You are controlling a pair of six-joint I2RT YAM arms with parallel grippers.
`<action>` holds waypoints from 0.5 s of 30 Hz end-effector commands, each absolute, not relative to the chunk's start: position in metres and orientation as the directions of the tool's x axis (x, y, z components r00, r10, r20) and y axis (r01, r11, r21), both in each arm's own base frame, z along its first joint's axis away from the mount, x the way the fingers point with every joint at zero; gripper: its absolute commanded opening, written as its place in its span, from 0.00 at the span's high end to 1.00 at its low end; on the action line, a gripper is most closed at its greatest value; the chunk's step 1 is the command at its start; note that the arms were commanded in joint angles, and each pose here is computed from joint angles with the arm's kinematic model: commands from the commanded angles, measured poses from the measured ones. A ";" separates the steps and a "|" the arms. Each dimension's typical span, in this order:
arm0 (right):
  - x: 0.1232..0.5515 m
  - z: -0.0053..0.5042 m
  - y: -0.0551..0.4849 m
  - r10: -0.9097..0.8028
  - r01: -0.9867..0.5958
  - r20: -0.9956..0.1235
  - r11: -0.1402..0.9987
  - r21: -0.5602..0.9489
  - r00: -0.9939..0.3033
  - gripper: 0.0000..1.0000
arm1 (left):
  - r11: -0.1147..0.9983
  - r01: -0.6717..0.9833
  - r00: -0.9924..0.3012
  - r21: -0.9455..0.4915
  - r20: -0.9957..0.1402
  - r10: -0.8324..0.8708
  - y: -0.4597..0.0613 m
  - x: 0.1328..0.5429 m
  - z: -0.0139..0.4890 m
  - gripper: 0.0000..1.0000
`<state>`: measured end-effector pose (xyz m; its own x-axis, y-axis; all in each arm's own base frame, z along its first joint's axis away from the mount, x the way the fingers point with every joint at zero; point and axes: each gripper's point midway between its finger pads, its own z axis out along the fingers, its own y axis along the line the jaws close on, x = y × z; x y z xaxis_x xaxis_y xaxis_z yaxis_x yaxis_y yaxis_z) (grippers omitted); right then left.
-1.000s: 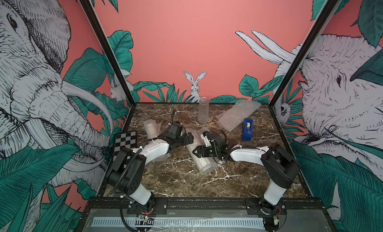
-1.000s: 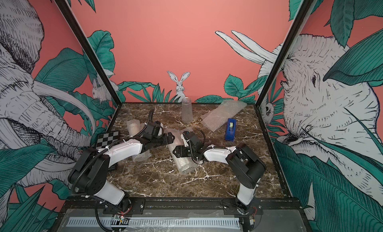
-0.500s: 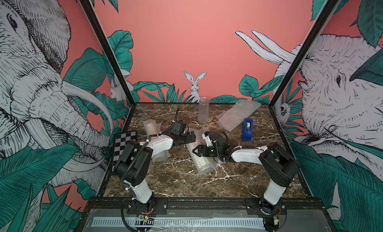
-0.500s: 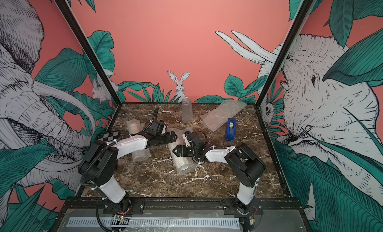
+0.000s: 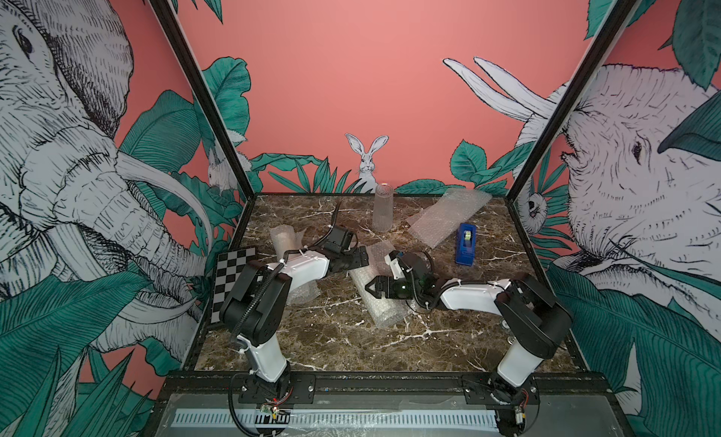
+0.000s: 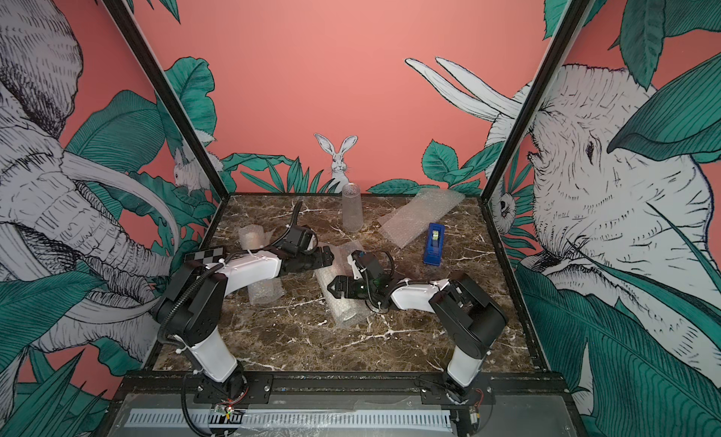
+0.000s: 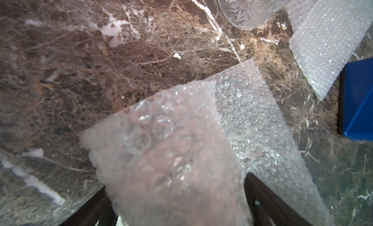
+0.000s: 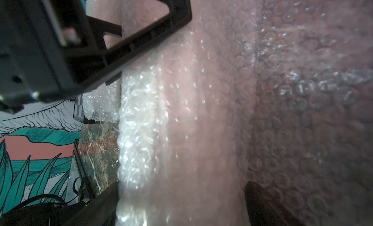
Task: Wrap vases in bubble wrap
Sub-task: Wrap the vase in bubble wrap.
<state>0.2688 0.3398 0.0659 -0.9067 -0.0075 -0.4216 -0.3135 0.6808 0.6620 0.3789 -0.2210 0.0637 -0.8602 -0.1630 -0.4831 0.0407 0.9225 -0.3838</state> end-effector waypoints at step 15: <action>0.245 0.099 0.283 -0.140 -0.395 -0.545 0.835 0.384 -0.826 0.05 | 0.973 0.002 -0.892 -0.232 -0.440 -0.103 -0.209 0.370 0.036 0.07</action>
